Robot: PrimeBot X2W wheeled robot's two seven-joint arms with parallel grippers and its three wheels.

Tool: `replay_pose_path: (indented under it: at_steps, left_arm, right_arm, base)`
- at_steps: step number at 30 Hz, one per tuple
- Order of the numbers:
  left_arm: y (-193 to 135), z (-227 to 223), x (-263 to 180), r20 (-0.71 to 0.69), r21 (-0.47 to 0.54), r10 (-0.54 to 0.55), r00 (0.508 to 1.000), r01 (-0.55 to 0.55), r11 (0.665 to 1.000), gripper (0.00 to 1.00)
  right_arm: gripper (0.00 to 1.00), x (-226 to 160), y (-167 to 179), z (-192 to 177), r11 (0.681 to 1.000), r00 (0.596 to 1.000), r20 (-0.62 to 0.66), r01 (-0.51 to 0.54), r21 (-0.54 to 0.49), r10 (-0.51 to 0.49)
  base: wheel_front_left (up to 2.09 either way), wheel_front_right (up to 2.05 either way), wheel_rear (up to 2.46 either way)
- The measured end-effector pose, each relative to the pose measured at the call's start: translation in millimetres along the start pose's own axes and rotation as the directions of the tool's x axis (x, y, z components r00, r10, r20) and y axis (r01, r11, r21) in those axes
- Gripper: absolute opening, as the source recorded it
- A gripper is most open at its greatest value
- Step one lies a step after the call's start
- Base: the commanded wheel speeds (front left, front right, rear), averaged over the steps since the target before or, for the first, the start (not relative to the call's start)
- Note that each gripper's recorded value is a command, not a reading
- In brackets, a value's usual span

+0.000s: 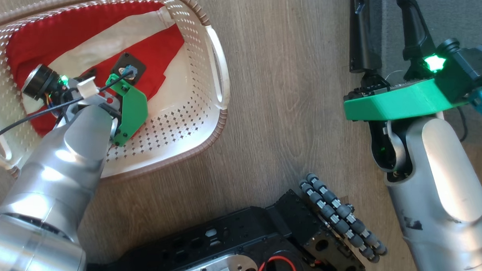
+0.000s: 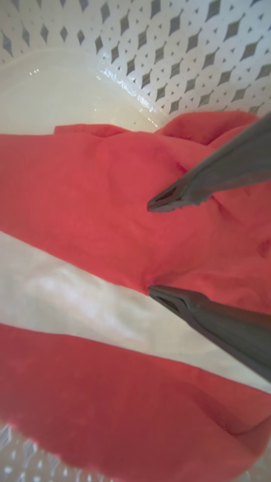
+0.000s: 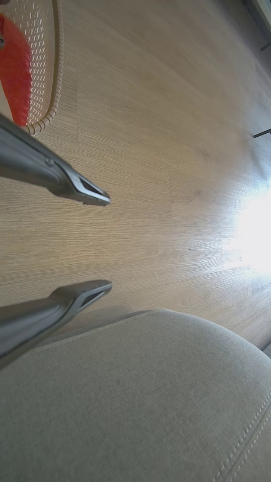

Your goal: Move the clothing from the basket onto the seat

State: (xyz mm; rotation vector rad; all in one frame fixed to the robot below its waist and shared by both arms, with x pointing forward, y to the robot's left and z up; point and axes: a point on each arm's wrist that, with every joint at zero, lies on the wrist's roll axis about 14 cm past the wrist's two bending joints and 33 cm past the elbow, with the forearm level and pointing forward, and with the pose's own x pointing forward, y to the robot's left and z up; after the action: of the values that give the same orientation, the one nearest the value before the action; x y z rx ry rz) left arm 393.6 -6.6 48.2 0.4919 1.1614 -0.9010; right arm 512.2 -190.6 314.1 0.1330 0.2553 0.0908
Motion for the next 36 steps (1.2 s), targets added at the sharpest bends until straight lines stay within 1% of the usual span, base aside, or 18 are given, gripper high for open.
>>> replay_pose_path:
  at_steps: [3, 4, 5, 6, 7, 8, 13, 21, 31, 33, 36]
  left_arm:
    - [2.4, -0.5, -0.2, -0.001, 0.004, 0.009, 1.000, -0.009, 1.000, 1.00]
    - [3.8, -0.3, -0.2, 0.000, 0.004, 0.012, 1.000, -0.012, 1.000, 0.98]
    - [4.8, -0.1, -0.3, 0.001, 0.005, 0.014, 1.000, -0.014, 1.000, 0.62]
    - [5.3, -0.5, -0.4, 0.000, 0.005, 0.015, 1.000, -0.015, 1.000, 0.62]
    - [5.6, -1.3, -0.6, -0.002, 0.005, 0.015, 1.000, -0.015, 1.000, 0.21]
    - [6.3, -2.2, -0.7, -0.003, 0.005, 0.016, 1.000, -0.016, 1.000, 0.00]
    - [10.3, -5.6, -1.7, -0.005, -0.016, 0.022, 1.000, -0.022, 1.000, 0.00]
    - [15.4, 10.2, -10.0, 0.066, -0.065, 0.030, 0.997, -0.026, 0.998, 0.00]
    - [12.8, 39.6, -56.5, 0.193, -0.150, 0.075, 0.978, -0.046, 0.988, 0.00]
    - [16.9, 49.7, -68.3, 0.238, -0.167, 0.100, 0.966, -0.061, 0.984, 0.00]
    - [25.6, 67.0, -88.8, 0.321, -0.198, 0.146, 0.936, -0.084, 0.977, 0.00]
  right_arm:
    - [1.00, 1.0, 0.7, -0.4, 1.000, 1.000, 0.002, -0.002, 0.002, 0.002]
    - [1.00, 1.4, 0.9, -0.5, 1.000, 1.000, 0.003, -0.002, 0.003, 0.002]
    - [1.00, 1.8, 1.2, -0.9, 1.000, 1.000, 0.003, -0.003, 0.003, 0.003]
    - [1.00, 2.0, 1.5, -0.9, 1.000, 1.000, 0.003, -0.004, 0.003, 0.004]
    - [1.00, 2.3, 1.8, -0.6, 1.000, 1.000, 0.005, -0.005, 0.004, 0.005]
    - [1.00, 2.5, 1.7, -0.1, 1.000, 1.000, 0.007, -0.005, 0.004, 0.005]
    - [1.00, 3.1, -1.3, 1.0, 1.000, 1.000, 0.011, 0.002, 0.001, -0.002]
    - [1.00, 2.8, -4.2, 15.3, 1.000, 0.999, 0.040, 0.008, -0.011, -0.007]
    - [1.00, -0.8, 1.6, 64.4, 0.999, 0.990, 0.140, -0.014, -0.036, 0.019]
    - [1.00, -2.8, 3.3, 73.2, 0.999, 0.987, 0.155, -0.021, -0.042, 0.027]
    - [1.00, -4.8, 10.4, 88.7, 0.999, 0.981, 0.189, -0.037, -0.040, 0.043]
  base:
    - [0.00, 0.00, 0.00]
    - [0.00, 0.00, 0.00]
    - [0.00, 0.00, 0.00]
    - [0.00, 0.00, 0.00]
    - [0.00, 0.00, 0.00]
    - [0.00, 0.00, 0.00]
    - [0.00, 0.00, 0.00]
    - [0.00, 0.00, 0.00]
    - [0.00, 0.00, 0.00]
    - [0.00, 0.00, 0.00]
    - [0.00, 0.00, 0.00]
